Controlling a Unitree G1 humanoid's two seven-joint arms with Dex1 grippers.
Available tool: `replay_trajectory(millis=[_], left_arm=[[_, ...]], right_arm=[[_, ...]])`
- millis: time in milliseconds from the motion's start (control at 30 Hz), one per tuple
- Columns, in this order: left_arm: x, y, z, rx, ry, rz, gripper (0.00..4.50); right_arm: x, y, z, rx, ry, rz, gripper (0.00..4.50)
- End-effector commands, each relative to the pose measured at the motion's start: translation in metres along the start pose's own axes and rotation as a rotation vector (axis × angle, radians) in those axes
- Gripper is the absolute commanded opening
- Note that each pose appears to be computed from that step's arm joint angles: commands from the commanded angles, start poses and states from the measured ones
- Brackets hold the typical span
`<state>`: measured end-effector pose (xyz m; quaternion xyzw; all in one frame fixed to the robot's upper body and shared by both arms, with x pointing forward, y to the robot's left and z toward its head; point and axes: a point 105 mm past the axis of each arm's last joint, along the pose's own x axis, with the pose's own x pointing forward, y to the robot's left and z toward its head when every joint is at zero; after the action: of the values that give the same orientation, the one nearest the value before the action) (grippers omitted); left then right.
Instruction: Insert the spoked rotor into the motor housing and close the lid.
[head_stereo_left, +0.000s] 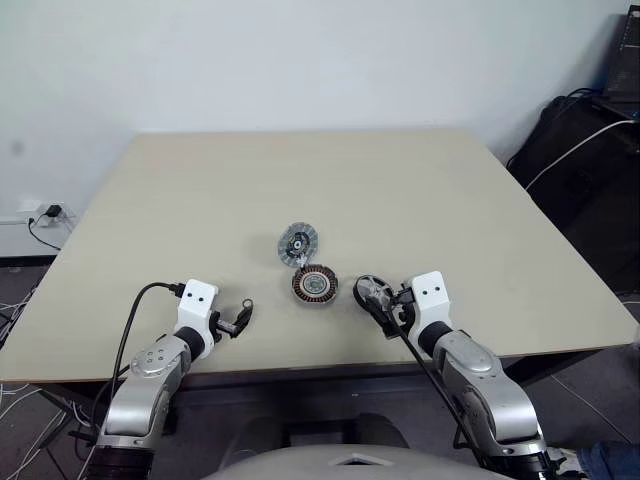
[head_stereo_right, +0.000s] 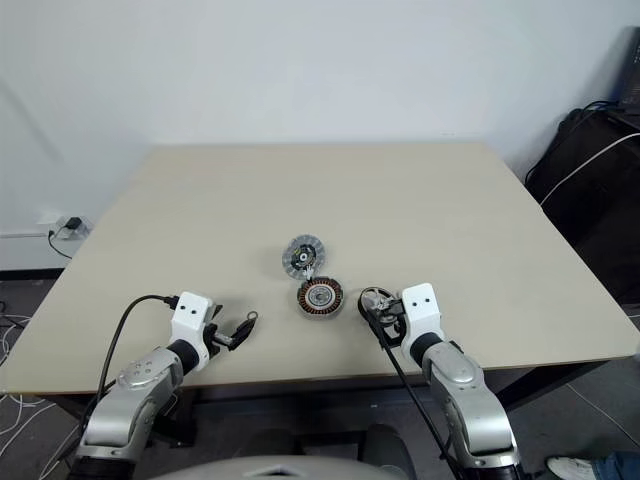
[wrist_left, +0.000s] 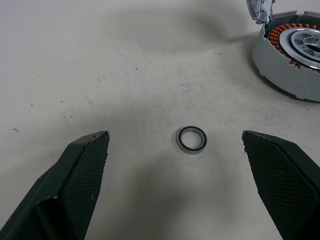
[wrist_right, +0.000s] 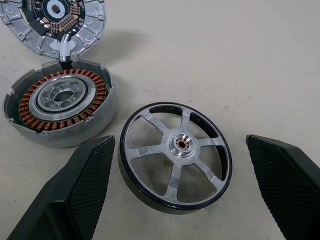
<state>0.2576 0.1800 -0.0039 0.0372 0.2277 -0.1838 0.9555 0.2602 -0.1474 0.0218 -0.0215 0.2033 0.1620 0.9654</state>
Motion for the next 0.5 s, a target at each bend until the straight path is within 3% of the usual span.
replay_trajectory(millis=[33, 500], left_arm=[[0.0006, -0.001, 0.0112, 0.017, -0.037, -0.001, 4.48], [0.007, -0.004, 0.01, 0.018, -0.029, -0.009, 4.48]], right_arm=[[-0.0002, -0.0017, 0.0116, -0.011, -0.041, -0.011, 4.46], [0.0015, -0.0015, 0.0118, -0.008, -0.044, -0.015, 4.46]])
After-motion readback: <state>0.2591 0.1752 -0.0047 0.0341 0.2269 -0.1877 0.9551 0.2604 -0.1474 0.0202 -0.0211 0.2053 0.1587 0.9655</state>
